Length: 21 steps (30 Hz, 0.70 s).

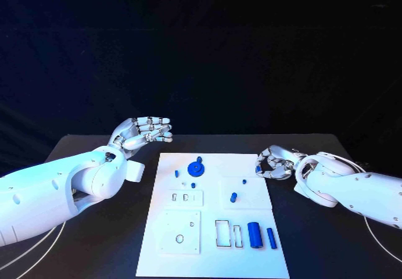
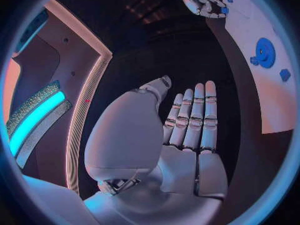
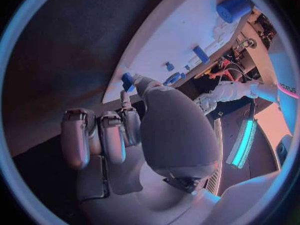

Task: Assemble the parts on the task board

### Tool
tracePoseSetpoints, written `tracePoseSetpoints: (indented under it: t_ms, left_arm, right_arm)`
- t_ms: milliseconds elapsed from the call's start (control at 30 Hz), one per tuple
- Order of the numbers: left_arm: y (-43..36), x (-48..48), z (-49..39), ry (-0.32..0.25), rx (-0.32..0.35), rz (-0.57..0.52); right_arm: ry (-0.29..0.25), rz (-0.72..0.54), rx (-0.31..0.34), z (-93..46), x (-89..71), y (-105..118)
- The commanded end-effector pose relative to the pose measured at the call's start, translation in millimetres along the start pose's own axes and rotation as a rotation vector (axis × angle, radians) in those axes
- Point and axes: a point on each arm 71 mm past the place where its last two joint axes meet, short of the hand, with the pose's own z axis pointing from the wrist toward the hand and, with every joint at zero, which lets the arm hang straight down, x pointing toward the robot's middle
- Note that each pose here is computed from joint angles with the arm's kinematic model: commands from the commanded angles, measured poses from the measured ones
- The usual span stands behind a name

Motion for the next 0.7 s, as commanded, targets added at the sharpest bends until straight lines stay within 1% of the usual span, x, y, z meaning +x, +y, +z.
tracePoseSetpoints:
  t_ms: [33,467,633,700]
  left_arm:
    - [-0.4,2.1,0.5,0.015,0.004,-0.011]
    - [-0.3,1.9,0.3,0.014,0.004,-0.011]
    - [-0.3,1.7,0.2,0.014,0.004,-0.011]
    - [-0.4,1.6,0.1,0.013,0.004,-0.01]
  right_arm:
    - [0.02,-0.015,-0.004,-0.3,2.0,-0.1]
    - [0.034,-0.015,-0.001,0.1,4.9,0.2]
    - [0.024,-0.015,0.001,0.2,4.9,0.3]
    - [0.012,-0.015,-0.001,0.3,4.4,1.1]
